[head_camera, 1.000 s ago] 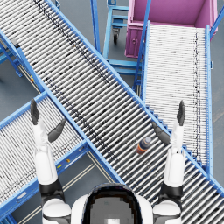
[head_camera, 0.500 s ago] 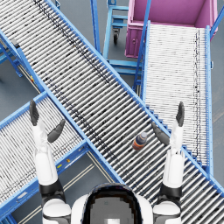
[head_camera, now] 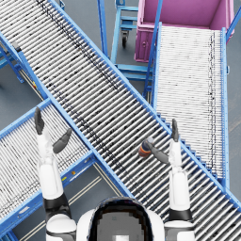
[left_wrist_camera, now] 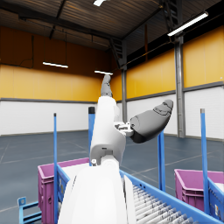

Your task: Pick up the oil and place it on the left assembly line, put the cola on the right, and keep Sprite still

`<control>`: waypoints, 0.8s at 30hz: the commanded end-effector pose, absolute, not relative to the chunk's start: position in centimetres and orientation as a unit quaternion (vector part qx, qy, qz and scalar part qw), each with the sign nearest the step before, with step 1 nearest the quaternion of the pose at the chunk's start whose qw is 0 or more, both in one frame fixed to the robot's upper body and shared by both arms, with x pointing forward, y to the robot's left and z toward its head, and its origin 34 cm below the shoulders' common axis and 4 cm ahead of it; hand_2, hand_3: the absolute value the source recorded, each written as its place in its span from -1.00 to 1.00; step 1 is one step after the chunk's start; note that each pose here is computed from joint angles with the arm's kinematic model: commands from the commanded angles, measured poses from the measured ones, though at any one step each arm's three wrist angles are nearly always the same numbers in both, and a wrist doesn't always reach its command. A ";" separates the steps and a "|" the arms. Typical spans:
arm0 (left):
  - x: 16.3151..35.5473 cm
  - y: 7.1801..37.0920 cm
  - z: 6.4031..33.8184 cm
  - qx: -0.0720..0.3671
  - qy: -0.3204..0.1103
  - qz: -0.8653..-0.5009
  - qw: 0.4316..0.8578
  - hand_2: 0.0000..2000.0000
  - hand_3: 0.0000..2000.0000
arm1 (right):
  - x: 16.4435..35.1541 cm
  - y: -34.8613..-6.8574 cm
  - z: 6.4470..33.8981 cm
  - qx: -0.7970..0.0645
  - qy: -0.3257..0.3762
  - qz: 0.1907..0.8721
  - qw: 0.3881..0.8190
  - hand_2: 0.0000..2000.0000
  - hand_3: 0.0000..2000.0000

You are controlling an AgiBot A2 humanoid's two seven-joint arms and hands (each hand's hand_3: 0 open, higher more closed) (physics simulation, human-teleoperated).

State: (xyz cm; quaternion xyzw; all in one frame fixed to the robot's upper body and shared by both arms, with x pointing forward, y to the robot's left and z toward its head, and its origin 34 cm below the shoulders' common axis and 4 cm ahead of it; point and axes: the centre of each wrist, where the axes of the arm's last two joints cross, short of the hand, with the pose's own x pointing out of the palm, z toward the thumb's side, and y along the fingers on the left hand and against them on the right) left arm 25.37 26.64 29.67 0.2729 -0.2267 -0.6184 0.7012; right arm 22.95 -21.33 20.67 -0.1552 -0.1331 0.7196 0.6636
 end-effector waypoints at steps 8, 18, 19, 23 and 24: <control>25.7 25.9 29.0 0.262 -0.221 -0.632 0.696 -1.00 -1.00 | 25.3 -17.7 14.8 -0.065 -0.059 0.770 0.632 -1.00 -1.00; 26.2 26.1 28.9 0.255 -0.220 -0.629 0.700 -1.00 -1.00 | 27.8 -15.3 9.8 0.006 0.014 0.786 0.619 -1.00 -1.00; 26.2 26.2 28.8 0.253 -0.220 -0.628 0.702 -1.00 -1.00 | 27.9 -15.1 9.4 0.012 0.020 0.786 0.617 -1.00 -1.00; 26.3 26.6 28.9 0.252 -0.222 -0.622 0.707 -1.00 -1.00 | 29.1 -14.7 8.0 0.036 0.042 0.783 0.620 -1.00 -1.00; 26.2 26.3 28.5 0.247 -0.217 -0.628 0.705 -1.00 -1.00 | 29.6 -14.7 7.8 0.041 0.046 0.780 0.623 -1.00 -1.00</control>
